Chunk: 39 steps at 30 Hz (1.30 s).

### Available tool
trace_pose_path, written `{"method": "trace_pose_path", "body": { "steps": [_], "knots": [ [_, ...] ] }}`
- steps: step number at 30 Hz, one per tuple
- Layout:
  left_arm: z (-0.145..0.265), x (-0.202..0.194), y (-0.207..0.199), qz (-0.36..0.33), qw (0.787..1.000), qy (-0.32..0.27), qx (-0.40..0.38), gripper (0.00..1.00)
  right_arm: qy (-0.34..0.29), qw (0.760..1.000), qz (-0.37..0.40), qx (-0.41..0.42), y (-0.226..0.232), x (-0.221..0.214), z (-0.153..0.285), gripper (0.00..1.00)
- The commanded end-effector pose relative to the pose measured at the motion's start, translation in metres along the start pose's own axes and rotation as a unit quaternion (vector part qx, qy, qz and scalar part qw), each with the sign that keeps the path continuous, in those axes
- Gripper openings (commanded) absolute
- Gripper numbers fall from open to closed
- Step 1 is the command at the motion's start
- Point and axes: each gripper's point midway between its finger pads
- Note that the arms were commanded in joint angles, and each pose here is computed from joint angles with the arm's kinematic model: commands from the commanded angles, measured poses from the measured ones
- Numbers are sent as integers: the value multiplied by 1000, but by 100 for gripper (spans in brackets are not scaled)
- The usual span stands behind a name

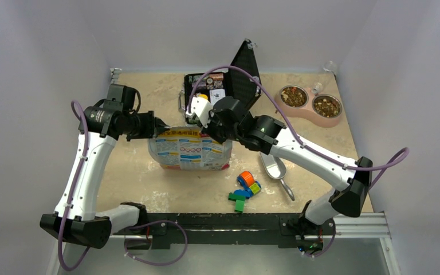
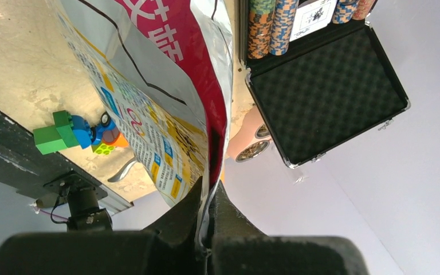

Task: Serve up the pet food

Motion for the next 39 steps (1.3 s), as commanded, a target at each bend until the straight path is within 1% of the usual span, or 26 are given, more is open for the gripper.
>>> {"method": "trace_pose_path", "body": {
  "steps": [1, 6, 7, 8, 10, 15, 16, 19, 25, 39],
  "knots": [
    [21, 39, -7, 17, 995, -95, -35, 0, 115, 974, -10, -196, -99, -64, 68, 0],
    [22, 39, -7, 18, 995, -96, -36, 0, 108, 974, -20, -200, -103, -72, 75, 0],
    [22, 39, -7, 18, 995, -96, -36, 0, 110, 971, -21, -211, -106, -75, 78, 6],
    [22, 39, -7, 18, 995, -96, -35, 0, 114, 970, -19, -215, -108, -78, 79, 8],
    [22, 39, -6, 18, 995, -96, -35, 0, 123, 969, -18, -213, -111, -86, 81, 0],
    [23, 39, -6, 19, 995, -97, -34, 0, 117, 970, -12, -212, -114, -94, 89, 0],
    [23, 44, -7, 20, 993, -108, -36, 0, 121, 970, -13, -211, -114, -98, 91, 0],
    [23, 45, -8, 22, 993, -113, -36, 0, 127, 968, -12, -216, -117, -107, 99, 0],
    [23, 48, -11, 24, 992, -117, -36, 0, 127, 971, 7, -205, -110, -123, 108, 0],
    [21, 50, -9, 19, 992, -119, -29, 0, 143, 967, 0, -211, -105, -147, 128, 0]
  ]
}}
Point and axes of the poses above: each gripper's point midway between its finger pads, its own z axis back along the fingers, its own y axis along the line the jaws close on, x = y × z, and after that the axes turned 3 degrees about -z, right-handed
